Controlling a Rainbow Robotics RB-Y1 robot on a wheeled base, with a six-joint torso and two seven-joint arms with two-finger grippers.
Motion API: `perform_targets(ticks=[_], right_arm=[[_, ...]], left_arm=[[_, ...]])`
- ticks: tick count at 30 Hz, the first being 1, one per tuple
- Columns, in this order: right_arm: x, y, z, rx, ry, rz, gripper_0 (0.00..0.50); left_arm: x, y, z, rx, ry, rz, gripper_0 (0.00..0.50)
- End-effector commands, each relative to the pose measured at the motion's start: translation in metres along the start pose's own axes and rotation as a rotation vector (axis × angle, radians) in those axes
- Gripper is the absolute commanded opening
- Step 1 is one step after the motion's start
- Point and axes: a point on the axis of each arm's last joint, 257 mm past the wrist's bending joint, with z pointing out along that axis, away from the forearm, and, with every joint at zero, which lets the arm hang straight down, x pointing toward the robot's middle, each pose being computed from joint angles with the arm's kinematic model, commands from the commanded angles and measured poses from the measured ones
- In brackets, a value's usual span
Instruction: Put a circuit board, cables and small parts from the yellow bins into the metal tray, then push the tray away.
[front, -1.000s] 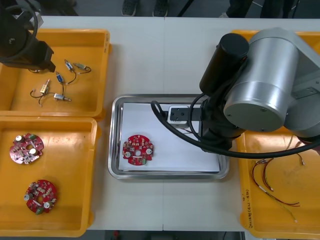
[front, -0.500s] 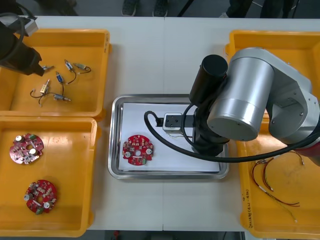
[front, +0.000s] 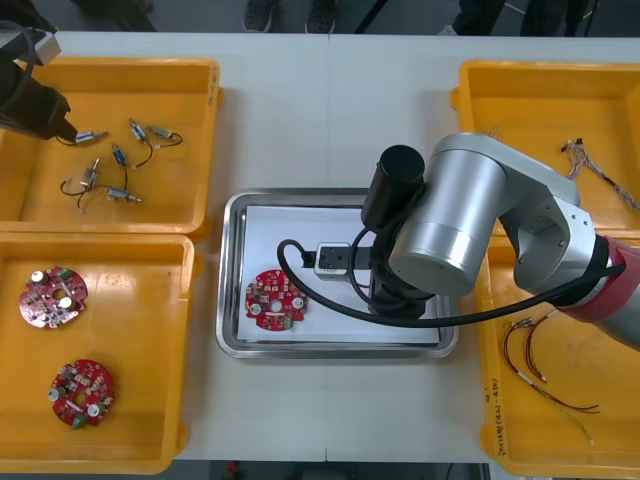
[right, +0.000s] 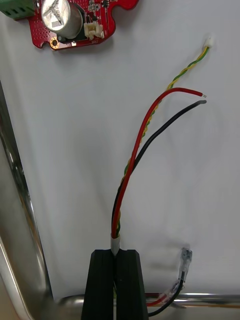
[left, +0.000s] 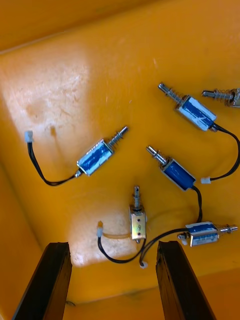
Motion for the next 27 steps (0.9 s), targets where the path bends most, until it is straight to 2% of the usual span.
perform_targets(ticks=[1,8,15,16,17,18,19,20,21,27], right_arm=[[-0.005,0.018,0.009,-0.027,-0.008,0.027,0.0],[0.006,0.033,0.019,-0.05,0.027,0.03,0.0],[0.008,0.038,0.022,-0.06,0.031,0.039,0.006],[0.008,0.039,0.022,-0.063,0.032,0.04,0.053],[0.008,0.039,0.022,-0.064,0.031,0.041,0.077],[0.007,0.039,0.023,-0.064,0.027,0.042,0.195],[0.007,0.039,0.023,-0.064,0.023,0.042,0.366],[0.005,0.039,0.023,-0.064,0.019,0.042,0.418],[0.005,0.038,0.023,-0.059,0.015,0.043,0.496],[-0.001,0.033,0.023,-0.044,-0.007,0.046,0.5]], left_arm=[[-0.045,-0.01,-0.009,-0.021,-0.069,0.168,0.5],[-0.053,-0.008,0.007,-0.029,-0.088,0.22,0.5],[-0.057,-0.015,0.02,-0.027,-0.092,0.236,0.5],[-0.058,-0.015,0.021,-0.037,-0.092,0.247,0.5],[-0.059,-0.015,0.022,-0.042,-0.093,0.254,0.5],[-0.058,-0.014,0.025,-0.053,-0.088,0.264,0.5],[-0.057,-0.014,0.028,-0.059,-0.086,0.267,0.5],[-0.057,-0.013,0.029,-0.064,-0.086,0.27,0.5],[-0.057,-0.012,0.032,-0.069,-0.086,0.27,0.5],[-0.051,-0.001,0.044,-0.088,-0.089,0.321,0.5]])
